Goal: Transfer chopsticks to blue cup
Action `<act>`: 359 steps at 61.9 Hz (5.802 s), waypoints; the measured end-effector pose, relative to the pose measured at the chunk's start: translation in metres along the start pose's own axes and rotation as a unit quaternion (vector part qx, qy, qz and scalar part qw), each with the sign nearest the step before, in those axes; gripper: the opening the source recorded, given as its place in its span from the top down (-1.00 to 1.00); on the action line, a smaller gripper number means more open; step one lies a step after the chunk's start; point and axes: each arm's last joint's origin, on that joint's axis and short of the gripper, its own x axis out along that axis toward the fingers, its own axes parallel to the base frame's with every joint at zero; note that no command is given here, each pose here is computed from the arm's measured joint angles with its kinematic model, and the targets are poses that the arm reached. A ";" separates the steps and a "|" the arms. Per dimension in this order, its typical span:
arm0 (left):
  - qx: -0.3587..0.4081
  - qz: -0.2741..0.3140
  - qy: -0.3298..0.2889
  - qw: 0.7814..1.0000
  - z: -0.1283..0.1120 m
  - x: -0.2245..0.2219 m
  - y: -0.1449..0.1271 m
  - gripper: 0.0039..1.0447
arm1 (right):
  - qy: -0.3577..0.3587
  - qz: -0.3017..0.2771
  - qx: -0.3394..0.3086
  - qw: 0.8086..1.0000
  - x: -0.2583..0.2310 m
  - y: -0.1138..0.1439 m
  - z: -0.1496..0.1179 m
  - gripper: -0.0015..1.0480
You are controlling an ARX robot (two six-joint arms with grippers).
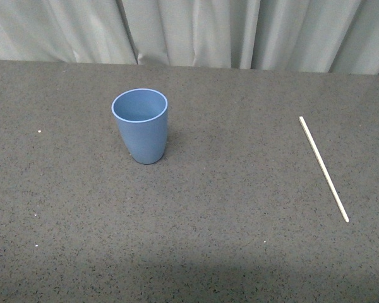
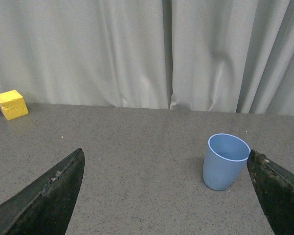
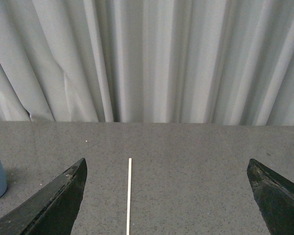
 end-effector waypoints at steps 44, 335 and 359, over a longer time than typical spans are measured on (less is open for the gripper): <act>0.000 0.000 0.000 1.000 0.000 0.000 0.000 -0.88 | 0.000 0.000 0.000 1.000 0.000 0.000 0.000 -0.82; 0.000 0.000 0.000 1.000 0.000 0.000 0.000 -0.88 | 0.016 0.380 0.028 0.924 0.294 0.215 -0.005 -0.55; 0.000 0.000 0.000 1.000 0.000 0.000 0.000 -0.88 | 0.001 -0.002 0.007 1.000 0.200 0.092 -0.001 0.70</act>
